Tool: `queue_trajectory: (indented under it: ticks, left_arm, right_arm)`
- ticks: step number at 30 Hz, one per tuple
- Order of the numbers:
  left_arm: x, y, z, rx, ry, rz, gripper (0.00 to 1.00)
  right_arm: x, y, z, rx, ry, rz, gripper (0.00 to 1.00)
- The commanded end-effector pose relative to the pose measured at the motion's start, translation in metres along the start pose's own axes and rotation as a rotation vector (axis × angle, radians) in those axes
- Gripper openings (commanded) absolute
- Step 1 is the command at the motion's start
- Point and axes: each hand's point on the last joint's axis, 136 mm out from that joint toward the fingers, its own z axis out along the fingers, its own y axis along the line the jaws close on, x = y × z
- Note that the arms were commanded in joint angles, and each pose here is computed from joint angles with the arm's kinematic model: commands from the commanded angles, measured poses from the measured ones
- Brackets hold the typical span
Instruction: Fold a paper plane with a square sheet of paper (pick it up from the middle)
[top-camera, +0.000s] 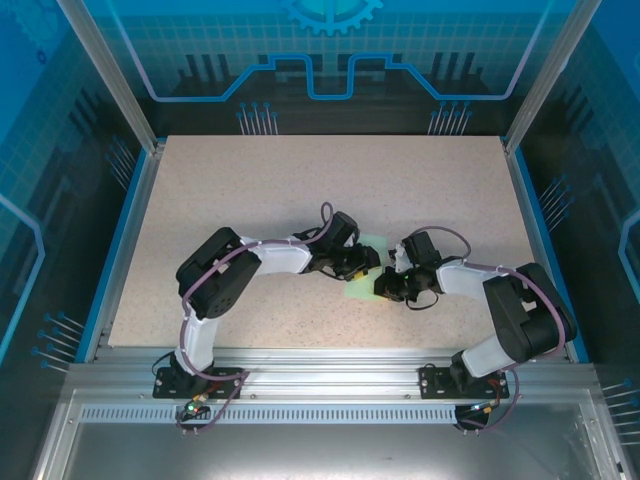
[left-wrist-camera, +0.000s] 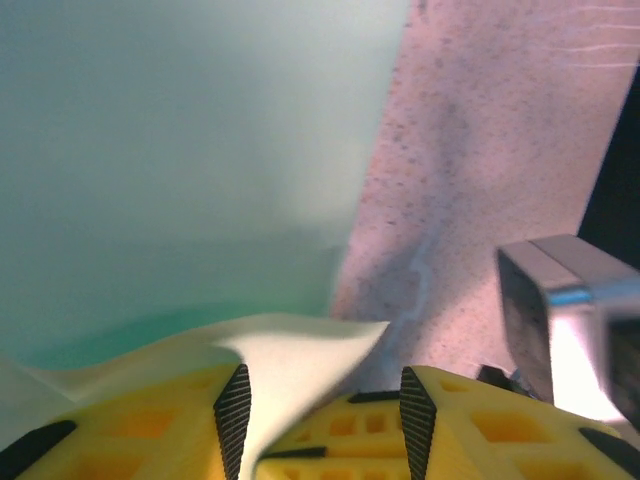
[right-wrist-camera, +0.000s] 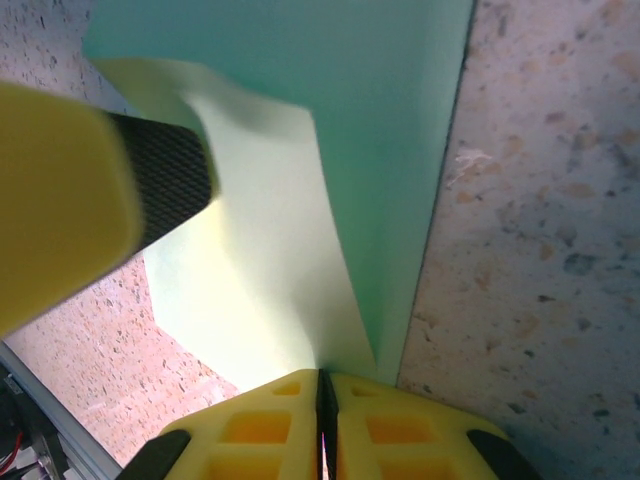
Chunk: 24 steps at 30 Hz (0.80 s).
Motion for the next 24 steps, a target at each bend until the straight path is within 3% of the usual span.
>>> queue_trajectory:
  ticks: [1, 24]
  left_arm:
    - [0.007, -0.018, -0.013, 0.075, 0.021, -0.008, 0.47]
    - [0.035, 0.016, 0.018, 0.028, 0.059, -0.047, 0.47]
  right_arm:
    - [0.021, -0.029, 0.007, 0.090, 0.057, 0.074, 0.11]
    - [0.020, -0.034, 0.007, 0.110, 0.057, 0.082, 0.11]
